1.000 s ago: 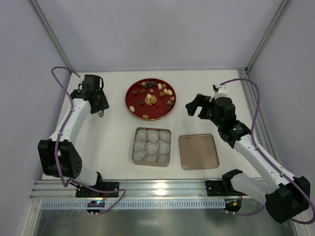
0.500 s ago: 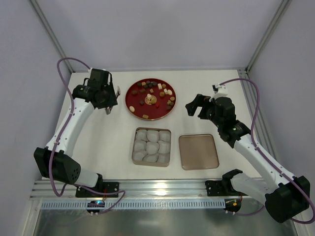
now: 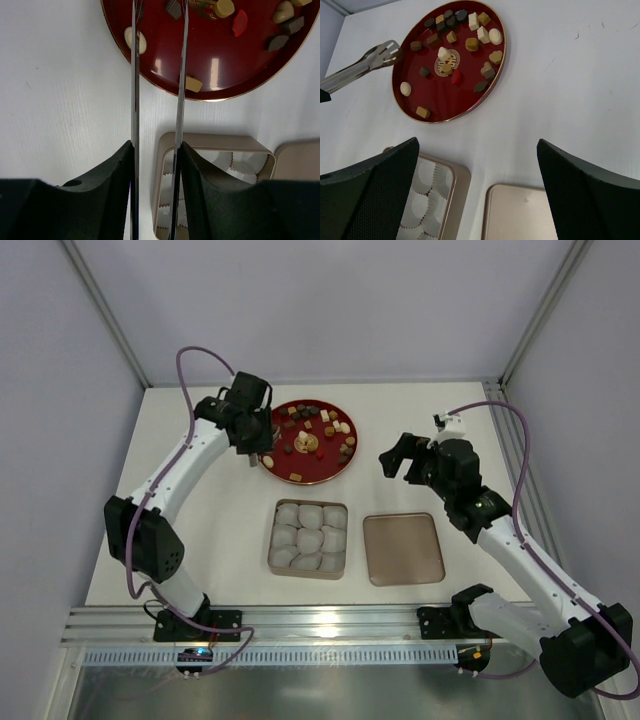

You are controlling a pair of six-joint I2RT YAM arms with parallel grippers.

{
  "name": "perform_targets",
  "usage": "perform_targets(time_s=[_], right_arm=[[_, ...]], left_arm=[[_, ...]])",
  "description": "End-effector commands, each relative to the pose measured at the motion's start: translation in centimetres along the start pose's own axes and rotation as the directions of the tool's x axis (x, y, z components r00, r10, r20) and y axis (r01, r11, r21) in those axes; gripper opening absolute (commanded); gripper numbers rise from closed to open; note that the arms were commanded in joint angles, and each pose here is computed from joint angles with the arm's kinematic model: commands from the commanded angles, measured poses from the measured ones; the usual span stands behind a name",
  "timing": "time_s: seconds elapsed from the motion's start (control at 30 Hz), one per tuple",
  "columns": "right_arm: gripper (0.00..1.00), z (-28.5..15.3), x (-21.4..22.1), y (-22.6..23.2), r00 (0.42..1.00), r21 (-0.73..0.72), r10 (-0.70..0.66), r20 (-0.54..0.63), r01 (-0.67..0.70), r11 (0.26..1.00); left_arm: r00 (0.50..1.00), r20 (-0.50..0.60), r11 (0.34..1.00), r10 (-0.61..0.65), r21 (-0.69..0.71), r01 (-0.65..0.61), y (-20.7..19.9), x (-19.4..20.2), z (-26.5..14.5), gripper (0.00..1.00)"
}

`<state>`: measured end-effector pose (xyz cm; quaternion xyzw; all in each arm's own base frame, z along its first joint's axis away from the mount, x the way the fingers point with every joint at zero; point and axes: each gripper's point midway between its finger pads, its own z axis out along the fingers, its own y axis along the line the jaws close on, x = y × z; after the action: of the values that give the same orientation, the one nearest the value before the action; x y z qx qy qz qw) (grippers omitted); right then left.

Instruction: Pack the chocolate

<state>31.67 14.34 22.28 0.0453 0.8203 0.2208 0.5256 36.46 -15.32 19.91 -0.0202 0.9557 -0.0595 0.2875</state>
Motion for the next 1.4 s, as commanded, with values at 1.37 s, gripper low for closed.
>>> perform_targets(time_s=[1.37], right_arm=[[1.0,-0.9,-1.0,-0.2,0.999,0.015,-0.004,0.041,0.003,1.0]], left_arm=[[0.989,-0.11,0.994,0.102,-0.021,-0.105,-2.7,1.2,5.5,0.38]])
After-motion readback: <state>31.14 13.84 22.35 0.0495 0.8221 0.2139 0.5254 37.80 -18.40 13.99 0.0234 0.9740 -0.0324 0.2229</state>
